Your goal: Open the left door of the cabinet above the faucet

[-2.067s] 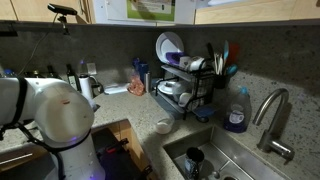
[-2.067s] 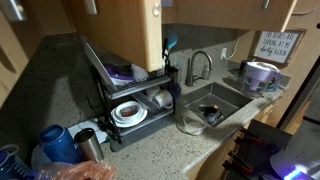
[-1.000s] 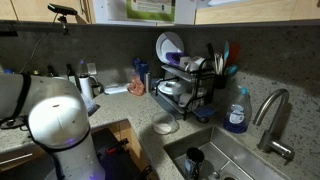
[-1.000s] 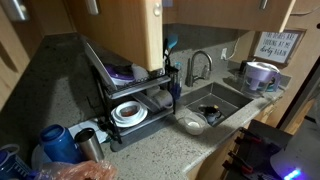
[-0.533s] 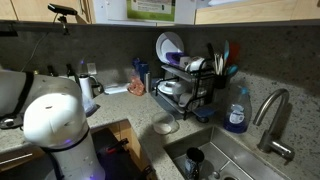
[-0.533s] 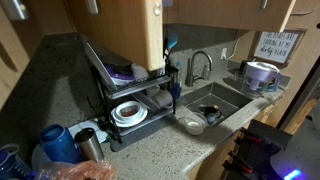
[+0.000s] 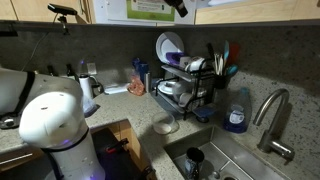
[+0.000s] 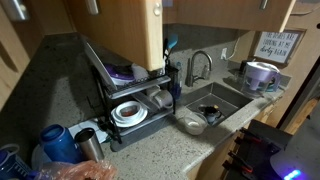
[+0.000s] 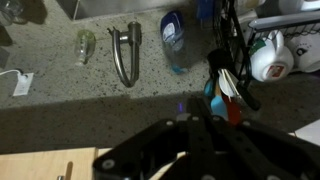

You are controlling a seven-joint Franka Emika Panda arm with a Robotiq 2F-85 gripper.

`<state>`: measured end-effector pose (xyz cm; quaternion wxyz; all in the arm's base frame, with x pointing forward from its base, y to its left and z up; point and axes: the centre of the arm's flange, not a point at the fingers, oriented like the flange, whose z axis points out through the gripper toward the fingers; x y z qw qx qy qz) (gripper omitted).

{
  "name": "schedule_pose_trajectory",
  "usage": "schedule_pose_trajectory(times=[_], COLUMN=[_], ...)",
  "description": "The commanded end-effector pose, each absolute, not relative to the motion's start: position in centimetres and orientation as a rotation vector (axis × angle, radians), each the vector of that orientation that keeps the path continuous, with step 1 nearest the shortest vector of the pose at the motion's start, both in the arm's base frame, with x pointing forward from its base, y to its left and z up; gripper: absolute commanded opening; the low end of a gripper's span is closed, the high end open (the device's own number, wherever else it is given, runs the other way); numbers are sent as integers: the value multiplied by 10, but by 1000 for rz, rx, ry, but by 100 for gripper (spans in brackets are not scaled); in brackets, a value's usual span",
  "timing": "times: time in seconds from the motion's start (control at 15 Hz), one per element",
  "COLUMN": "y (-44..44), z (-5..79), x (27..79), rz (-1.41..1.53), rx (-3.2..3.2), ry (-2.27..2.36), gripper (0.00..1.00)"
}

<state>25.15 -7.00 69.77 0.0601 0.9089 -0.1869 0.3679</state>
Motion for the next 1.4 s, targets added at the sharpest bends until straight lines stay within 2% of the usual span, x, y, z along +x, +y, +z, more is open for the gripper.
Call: schedule_pose_trajectory(times=[0.0, 0.4, 0.53, 0.67, 0.87, 0.93, 1.07, 1.13, 1.33], y=[-79, -91, -94, -96, -96, -97, -96, -96, -96], z=[675, 652, 645, 639, 639, 637, 637, 637, 637], x=[252, 243, 241, 239, 242, 242, 242, 242, 242], rz=[970, 779, 726, 679, 684, 677, 678, 678, 678], rx=[2748, 2794, 2808, 2815, 2826, 2829, 2829, 2829, 2829], ry=[-576, -563, -568, -572, -606, -607, -607, -606, -606], gripper=[0, 0, 5, 31, 52, 35, 49, 52, 52])
